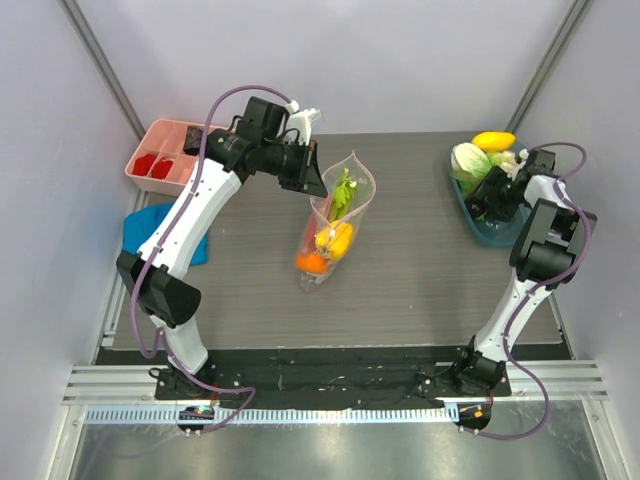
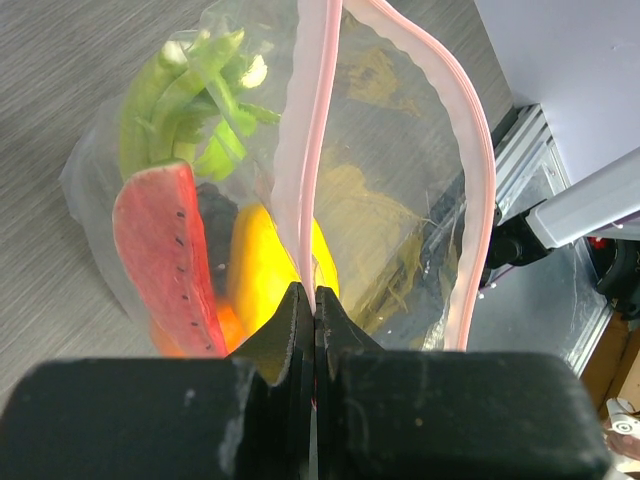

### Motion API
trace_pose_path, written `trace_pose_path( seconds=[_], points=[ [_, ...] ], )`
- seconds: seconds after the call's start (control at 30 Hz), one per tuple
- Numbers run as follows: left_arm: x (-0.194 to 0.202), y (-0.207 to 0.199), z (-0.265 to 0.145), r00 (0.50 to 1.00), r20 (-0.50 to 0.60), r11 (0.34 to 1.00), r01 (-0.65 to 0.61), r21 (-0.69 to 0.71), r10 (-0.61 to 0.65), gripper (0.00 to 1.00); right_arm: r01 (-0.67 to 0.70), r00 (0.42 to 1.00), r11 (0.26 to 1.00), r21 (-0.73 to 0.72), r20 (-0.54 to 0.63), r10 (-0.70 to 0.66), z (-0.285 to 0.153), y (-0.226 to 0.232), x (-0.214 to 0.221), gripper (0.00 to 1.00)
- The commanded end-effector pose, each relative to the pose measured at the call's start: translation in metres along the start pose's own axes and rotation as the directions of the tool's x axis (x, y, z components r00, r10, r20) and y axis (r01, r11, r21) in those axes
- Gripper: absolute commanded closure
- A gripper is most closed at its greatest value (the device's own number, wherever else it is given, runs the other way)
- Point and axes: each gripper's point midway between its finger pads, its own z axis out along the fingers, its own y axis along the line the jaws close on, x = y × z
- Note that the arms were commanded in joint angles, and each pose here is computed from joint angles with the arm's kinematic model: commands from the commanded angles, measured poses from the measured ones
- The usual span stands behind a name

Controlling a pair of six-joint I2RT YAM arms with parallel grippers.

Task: Place the food in the zip-top bag and seal the zipper
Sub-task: Pick up the fake fruit from the bin.

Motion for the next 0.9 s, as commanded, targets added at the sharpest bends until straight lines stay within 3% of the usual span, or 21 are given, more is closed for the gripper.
trace_pose_path(
  seconds=[0.0,0.23,0.4,0.6,0.73,0.87],
  points=[
    [-0.007,-0.001,-0.001,1.0,0.02,1.0,-0.012,0.023,0.011,1.0,-0.012,1.0,1.0,-0.011,0.023,0.012,0.0,0.001,-0.004,0.29],
    [-0.007,-0.001,-0.003,1.0,0.022,1.0,-0.011,0.016,0.011,1.0,-0.01,0.999,1.0,-0.004,0.045,0.011,-0.031,0.001,-0.01,0.56],
    [-0.007,-0.001,-0.002,1.0,0.02,1.0,-0.004,0.019,0.004,1.0,-0.041,0.996,0.999,-0.006,0.082,0.041,-0.075,-0.007,-0.014,0.59],
    [-0.007,-0.003,-0.001,1.0,0.02,1.0,-0.002,0.028,0.002,1.0,-0.001,0.993,0.998,-0.067,0.121,0.009,-0.121,0.015,-0.018,0.63],
    [-0.008,-0.003,-0.002,1.0,0.023,1.0,-0.001,0.028,0.001,1.0,0.029,0.988,0.985,-0.17,0.157,-0.002,-0.154,0.049,-0.029,0.66],
    [-0.008,-0.004,-0.001,1.0,0.019,0.999,0.01,0.035,-0.011,1.0,0.107,0.986,0.911,-0.398,0.158,-0.047,-0.185,0.127,-0.033,0.68]
  ],
)
